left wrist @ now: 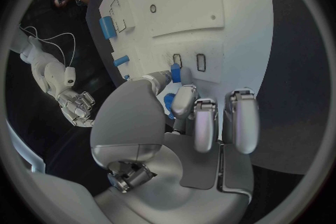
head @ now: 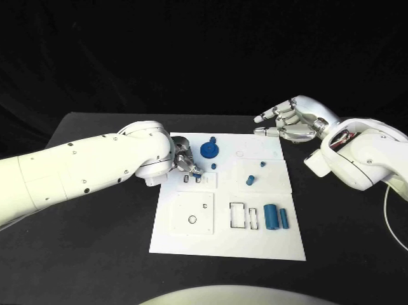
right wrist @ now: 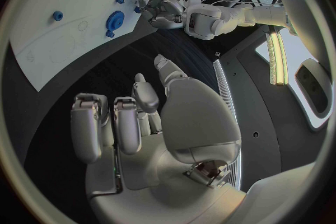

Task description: Assemble the parts on the task board

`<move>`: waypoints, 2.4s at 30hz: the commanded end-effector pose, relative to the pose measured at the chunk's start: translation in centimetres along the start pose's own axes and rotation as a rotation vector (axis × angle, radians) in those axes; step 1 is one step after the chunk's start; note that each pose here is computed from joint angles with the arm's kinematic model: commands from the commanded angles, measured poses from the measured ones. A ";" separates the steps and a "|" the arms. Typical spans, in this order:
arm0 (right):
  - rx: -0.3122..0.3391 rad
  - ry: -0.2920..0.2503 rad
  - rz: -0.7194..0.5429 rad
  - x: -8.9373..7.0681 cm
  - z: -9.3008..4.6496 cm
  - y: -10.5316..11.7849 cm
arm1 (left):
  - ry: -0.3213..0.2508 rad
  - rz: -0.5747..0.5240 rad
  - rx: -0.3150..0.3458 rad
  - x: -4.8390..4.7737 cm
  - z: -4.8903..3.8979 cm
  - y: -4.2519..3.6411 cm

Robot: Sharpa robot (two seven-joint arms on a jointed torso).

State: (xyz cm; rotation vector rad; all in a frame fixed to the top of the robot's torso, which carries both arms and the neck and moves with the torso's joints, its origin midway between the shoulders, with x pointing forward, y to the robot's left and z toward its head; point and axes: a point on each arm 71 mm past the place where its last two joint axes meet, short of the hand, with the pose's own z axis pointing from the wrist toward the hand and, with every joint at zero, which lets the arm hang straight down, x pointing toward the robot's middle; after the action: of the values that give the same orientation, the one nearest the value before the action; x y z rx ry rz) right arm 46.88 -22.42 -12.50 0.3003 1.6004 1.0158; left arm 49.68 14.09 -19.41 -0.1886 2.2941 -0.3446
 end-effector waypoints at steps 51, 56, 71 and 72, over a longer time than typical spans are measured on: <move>-0.014 0.023 0.001 0.3 0.0 0.2 | 0.120 0.101 -0.084 1.34 0.43 -0.41; -0.014 0.022 0.001 0.3 -0.1 0.3 | 0.129 0.108 -0.091 1.39 0.61 -0.45; -0.016 0.019 0.005 0.3 -0.2 0.3 | 0.126 0.105 -0.115 1.14 1.00 -0.19; -0.016 0.019 0.005 0.3 -0.2 0.3 | 0.124 0.105 -0.117 1.12 1.01 -0.15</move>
State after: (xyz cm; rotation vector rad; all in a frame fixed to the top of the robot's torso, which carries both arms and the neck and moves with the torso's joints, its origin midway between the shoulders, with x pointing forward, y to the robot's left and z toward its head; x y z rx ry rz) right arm 46.64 -22.27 -12.49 0.2950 1.6063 1.0254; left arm 50.06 13.01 -20.16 -0.0804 2.3826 -0.2958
